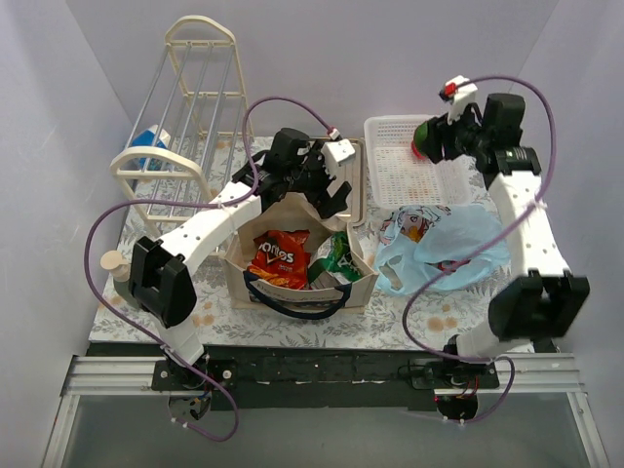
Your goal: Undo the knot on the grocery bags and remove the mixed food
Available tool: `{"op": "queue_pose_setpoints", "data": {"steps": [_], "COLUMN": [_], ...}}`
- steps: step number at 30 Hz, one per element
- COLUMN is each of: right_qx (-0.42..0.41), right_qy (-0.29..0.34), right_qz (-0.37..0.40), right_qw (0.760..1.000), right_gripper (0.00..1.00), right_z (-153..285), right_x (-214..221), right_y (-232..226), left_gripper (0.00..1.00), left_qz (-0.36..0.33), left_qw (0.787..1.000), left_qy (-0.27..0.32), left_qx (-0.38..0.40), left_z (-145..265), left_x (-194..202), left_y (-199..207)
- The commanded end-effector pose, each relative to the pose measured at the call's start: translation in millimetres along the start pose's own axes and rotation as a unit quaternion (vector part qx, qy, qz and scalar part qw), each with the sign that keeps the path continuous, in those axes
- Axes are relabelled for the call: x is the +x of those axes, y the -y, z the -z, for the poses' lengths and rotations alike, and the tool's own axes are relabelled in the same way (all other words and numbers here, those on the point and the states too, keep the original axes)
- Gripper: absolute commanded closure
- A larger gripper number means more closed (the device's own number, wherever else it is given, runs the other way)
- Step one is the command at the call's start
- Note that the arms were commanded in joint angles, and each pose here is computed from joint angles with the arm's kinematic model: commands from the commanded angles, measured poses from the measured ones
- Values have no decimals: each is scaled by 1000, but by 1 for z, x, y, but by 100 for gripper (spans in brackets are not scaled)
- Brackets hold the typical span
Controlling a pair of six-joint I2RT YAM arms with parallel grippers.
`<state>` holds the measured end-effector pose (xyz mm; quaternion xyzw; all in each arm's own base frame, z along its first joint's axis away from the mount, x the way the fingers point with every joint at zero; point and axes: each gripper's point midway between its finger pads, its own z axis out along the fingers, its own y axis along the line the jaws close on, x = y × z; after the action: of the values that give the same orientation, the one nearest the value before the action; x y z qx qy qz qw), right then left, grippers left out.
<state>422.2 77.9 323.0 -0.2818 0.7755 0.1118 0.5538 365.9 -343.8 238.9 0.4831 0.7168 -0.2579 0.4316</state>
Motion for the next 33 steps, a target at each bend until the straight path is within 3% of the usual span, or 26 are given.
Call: {"op": "queue_pose_setpoints", "data": {"steps": [1, 5, 10, 20, 22, 23, 28, 29, 33], "right_qx": [79, 101, 117, 186, 177, 166, 168, 172, 192], "right_qy": [-46, -115, -182, -245, -244, -238, -218, -211, -167], "right_qz": [-84, -132, -130, -104, -102, -103, -93, -89, -89], "right_qw": [992, 979, 968, 946, 948, 951, 957, 958, 963], "right_gripper": [99, 99, 99, 98, 81, 63, 30, 18, 11], "right_z": [-54, -95, -133, -159, -160, -161, -133, -126, -69], "right_x": [10, 61, 124, 184, 184, 181, 145, 137, 92], "right_y": [57, 78, 95, 128, 125, 122, 117, 117, 121], "left_gripper": [2, 2, 2, 2, 2, 2, 2, 2, 2], "left_qz": [-72, -75, -86, -72, -66, -66, -62, -61, -42], "left_qw": [994, 993, 992, 993, 994, 994, 995, 995, 994], "left_qy": [77, 86, 72, 62, 62, 64, 67, 70, 95], "left_qx": [-23, -42, -56, -75, -68, -65, -46, -43, -29], "left_z": [37, 41, 40, 25, 20, 20, 9, 8, 4], "left_x": [-44, -52, -29, -20, -20, -24, -24, -27, -46], "left_y": [3, -4, -10, -39, -38, -38, -37, -37, -36]}}
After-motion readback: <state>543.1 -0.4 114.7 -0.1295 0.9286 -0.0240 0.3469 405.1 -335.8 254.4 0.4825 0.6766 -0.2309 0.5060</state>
